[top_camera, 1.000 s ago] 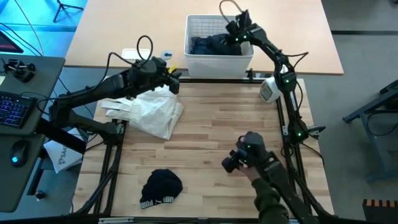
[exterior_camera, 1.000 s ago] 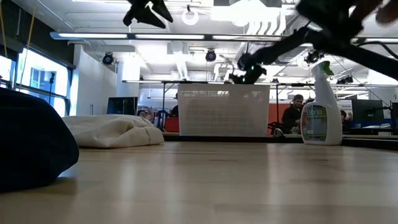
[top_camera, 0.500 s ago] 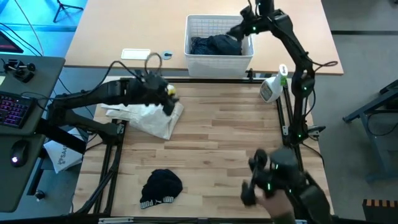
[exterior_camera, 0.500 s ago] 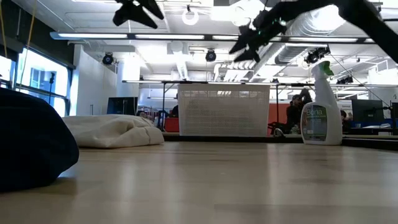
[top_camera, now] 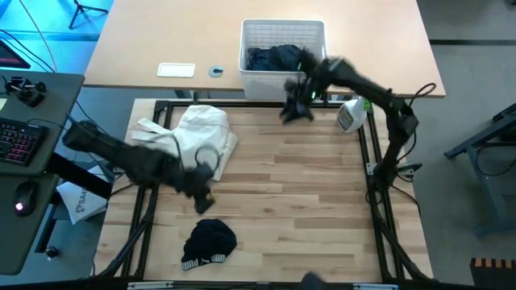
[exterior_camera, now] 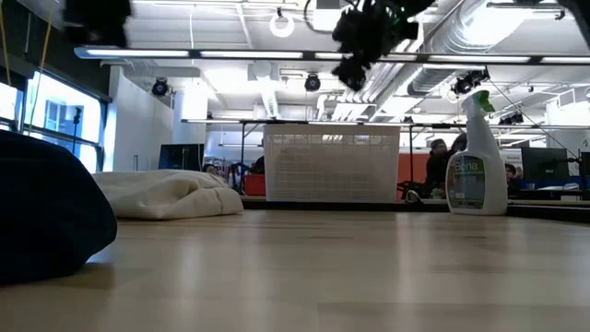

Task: Fold laundry
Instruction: Fold the blue underwear

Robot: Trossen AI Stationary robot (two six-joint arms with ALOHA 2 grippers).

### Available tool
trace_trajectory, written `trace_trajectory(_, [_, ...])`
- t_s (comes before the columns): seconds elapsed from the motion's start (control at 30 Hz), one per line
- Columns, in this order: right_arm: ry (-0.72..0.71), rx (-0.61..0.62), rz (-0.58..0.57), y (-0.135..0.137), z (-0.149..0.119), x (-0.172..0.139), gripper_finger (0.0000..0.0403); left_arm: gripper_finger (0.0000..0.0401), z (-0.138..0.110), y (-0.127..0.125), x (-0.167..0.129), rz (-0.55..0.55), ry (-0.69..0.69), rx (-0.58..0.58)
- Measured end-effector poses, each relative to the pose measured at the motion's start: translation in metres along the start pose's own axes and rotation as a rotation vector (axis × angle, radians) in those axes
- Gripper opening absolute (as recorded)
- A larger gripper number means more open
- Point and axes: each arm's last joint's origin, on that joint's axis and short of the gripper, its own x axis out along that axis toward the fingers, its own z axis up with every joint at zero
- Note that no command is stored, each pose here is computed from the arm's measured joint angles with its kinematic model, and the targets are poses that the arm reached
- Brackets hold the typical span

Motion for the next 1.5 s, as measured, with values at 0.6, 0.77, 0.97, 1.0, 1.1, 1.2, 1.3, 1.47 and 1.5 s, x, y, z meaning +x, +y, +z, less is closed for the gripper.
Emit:
trace_trajectory(0.6, [-0.097,0.238,0.012,0.104,-0.172,0.061,0.0133,0.0132,-0.067,-0.046,0.148,-0.091,0.294,0.213])
trace_trajectory(0.77, [-0.201,0.272,-0.03,0.133,-0.196,0.049,0.0133,0.0116,-0.051,-0.05,0.174,-0.106,0.415,0.262])
trace_trajectory(0.97, [-0.359,0.271,-0.075,0.156,-0.207,0.031,0.0133,0.001,0.027,-0.056,0.177,-0.125,0.211,0.235])
trace_trajectory(1.0, [-0.379,0.272,-0.077,0.159,-0.207,0.029,0.0133,0.0012,0.043,-0.056,0.172,-0.12,0.155,0.229])
trace_trajectory(1.1, [-0.414,0.282,-0.067,0.165,-0.21,0.023,0.0133,0.001,0.088,-0.058,0.144,-0.08,-0.024,0.23])
trace_trajectory(1.2, [-0.433,0.292,-0.057,0.169,-0.211,0.02,0.0134,0.0002,0.119,-0.057,0.105,-0.012,-0.172,0.275])
trace_trajectory(1.3, [-0.443,0.293,-0.078,0.17,-0.211,0.021,0.0133,0.0008,0.131,-0.052,0.08,-0.003,-0.219,0.32])
trace_trajectory(1.47, [-0.474,0.313,-0.177,0.166,-0.21,0.024,0.0134,0.0034,0.125,-0.048,0.081,-0.239,-0.004,0.636])
trace_trajectory(1.5, [-0.476,0.318,-0.194,0.165,-0.209,0.025,0.0134,0.0044,0.121,-0.048,0.086,-0.288,0.048,0.672])
